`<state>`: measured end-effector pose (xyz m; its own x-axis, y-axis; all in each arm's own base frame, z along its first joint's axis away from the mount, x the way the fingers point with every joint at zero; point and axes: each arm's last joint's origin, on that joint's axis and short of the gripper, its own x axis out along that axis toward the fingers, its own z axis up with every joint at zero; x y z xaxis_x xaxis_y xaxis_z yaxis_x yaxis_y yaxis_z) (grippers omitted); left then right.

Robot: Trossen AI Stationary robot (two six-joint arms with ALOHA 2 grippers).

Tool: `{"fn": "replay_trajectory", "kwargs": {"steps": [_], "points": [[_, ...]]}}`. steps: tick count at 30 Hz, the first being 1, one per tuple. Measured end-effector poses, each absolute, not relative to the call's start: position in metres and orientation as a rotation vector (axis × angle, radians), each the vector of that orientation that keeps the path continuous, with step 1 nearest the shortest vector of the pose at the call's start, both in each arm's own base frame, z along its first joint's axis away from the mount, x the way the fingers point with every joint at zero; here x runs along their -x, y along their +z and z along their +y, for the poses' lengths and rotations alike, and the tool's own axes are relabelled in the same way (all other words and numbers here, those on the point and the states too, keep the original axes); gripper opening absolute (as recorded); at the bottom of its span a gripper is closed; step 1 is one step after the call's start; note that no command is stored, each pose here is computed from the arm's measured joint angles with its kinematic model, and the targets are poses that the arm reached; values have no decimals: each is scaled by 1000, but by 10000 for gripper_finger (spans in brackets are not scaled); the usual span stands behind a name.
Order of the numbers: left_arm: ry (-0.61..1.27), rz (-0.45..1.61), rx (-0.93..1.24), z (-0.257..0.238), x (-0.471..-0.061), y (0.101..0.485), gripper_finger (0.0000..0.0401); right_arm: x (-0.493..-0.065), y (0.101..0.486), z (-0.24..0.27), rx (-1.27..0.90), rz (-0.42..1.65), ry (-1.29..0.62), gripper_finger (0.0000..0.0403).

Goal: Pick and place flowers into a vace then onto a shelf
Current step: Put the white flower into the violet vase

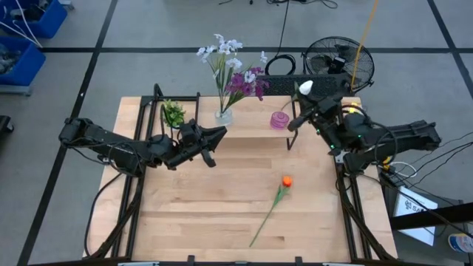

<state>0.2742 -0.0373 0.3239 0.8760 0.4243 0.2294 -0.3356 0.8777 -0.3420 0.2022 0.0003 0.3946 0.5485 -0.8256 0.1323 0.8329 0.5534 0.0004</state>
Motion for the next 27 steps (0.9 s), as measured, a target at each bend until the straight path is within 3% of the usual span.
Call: {"fn": "replay_trajectory", "kwargs": {"steps": [27], "points": [[396, -303, 299, -39, -274, 324, 63, -195, 404, 3, -22, -221, -976, 4]]}}
